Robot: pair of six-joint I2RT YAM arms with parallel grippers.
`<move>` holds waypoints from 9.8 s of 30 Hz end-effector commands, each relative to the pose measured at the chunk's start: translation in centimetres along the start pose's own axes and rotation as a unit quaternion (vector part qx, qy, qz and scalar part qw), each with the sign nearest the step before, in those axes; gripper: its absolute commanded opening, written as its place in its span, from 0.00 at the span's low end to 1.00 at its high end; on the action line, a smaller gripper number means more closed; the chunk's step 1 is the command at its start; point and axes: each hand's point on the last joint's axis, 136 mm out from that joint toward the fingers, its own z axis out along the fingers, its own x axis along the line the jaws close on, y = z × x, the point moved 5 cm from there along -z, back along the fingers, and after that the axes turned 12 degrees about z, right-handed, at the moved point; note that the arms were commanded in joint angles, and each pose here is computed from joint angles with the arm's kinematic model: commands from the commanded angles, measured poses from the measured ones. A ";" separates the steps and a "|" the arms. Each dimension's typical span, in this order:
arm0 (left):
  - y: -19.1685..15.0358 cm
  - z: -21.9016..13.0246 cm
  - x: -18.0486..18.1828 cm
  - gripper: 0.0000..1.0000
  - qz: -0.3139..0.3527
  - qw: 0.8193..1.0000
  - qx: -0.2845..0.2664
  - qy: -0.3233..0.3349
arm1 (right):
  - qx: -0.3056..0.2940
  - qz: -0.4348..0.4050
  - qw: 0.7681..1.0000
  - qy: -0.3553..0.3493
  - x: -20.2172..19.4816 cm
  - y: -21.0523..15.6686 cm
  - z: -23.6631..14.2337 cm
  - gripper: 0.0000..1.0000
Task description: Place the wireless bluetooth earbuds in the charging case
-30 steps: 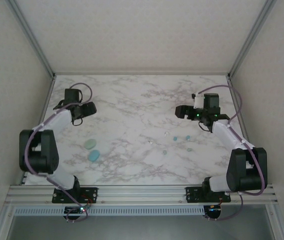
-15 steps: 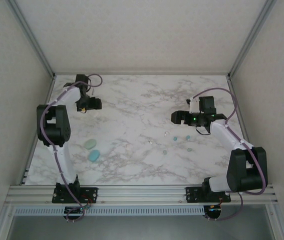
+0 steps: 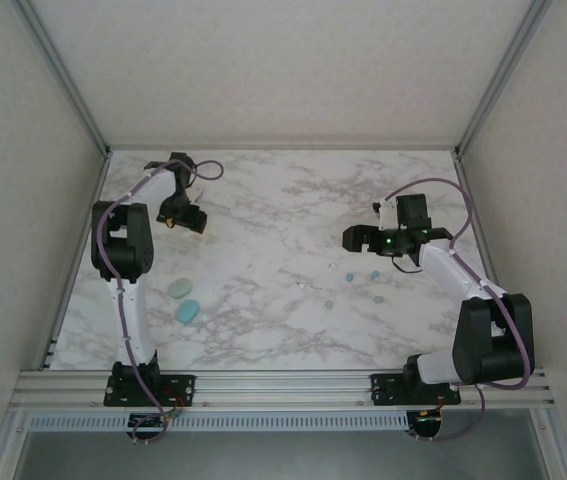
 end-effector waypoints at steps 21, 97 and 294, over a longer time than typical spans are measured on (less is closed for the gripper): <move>-0.4 -3.2 -7.4 0.58 -0.028 0.996 0.007 -0.086 | -0.005 0.023 0.999 -0.022 -0.7 -1.0 -0.1 0.99; -15.0 -17.2 -7.3 0.95 -0.345 0.848 -0.400 0.039 | 0.082 -0.397 0.914 0.011 16.0 -7.6 15.3 0.77; -11.8 -29.5 -20.4 0.14 0.141 0.682 -0.705 -0.136 | 0.184 0.049 0.966 -0.174 6.8 -5.1 7.7 0.49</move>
